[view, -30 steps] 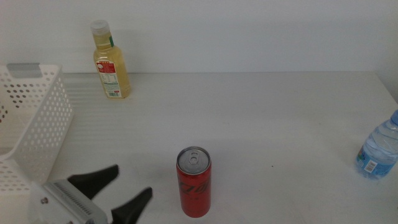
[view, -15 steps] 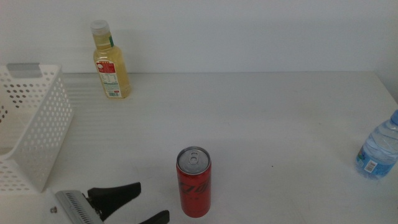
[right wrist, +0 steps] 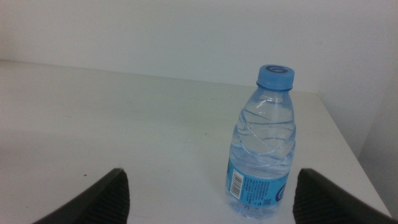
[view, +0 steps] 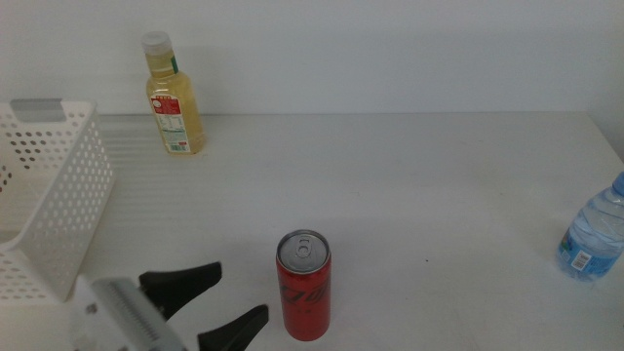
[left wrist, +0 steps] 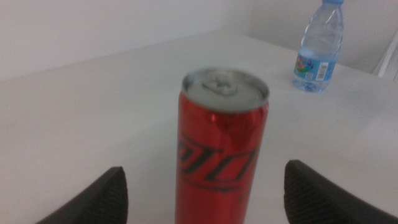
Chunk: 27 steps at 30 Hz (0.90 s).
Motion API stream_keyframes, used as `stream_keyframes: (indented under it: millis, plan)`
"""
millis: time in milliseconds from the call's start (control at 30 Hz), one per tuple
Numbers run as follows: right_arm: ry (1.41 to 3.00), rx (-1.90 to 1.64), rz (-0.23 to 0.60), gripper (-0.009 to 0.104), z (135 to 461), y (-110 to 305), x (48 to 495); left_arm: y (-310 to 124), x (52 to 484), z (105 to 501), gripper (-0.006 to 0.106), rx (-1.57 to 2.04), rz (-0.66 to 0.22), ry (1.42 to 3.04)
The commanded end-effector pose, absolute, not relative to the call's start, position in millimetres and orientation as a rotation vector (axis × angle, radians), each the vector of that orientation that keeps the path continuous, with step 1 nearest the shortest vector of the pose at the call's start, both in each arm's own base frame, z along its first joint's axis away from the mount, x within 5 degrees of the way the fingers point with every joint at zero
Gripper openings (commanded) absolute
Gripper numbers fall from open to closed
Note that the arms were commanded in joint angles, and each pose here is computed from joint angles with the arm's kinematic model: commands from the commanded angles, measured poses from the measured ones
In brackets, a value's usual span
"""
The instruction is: Use arms to grab the bottles and put them into the dustbin to the left of the table.
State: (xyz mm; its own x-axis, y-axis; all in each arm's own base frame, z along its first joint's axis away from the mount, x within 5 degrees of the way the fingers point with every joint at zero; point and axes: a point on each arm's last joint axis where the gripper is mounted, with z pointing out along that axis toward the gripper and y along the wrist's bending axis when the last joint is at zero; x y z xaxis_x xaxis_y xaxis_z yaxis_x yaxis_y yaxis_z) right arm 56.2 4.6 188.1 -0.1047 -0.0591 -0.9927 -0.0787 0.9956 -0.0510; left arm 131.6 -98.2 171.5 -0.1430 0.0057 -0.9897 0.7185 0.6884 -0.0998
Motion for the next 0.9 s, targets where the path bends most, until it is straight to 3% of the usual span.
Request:
stream_keyframes:
  millis: [0,400,867]
  plan:
    - [1.565,-0.102,-0.003,0.070,199,4,54,-105,140,186,0.078,0.589,-0.731,1.532]
    - [1.565,-0.102,-0.003,0.070,199,4,54,-113,156,201,0.078,0.589,-0.742,1.492]
    - [1.565,-0.102,-0.003,0.070,199,4,54,-137,184,181,0.078,0.637,-0.887,1.509]
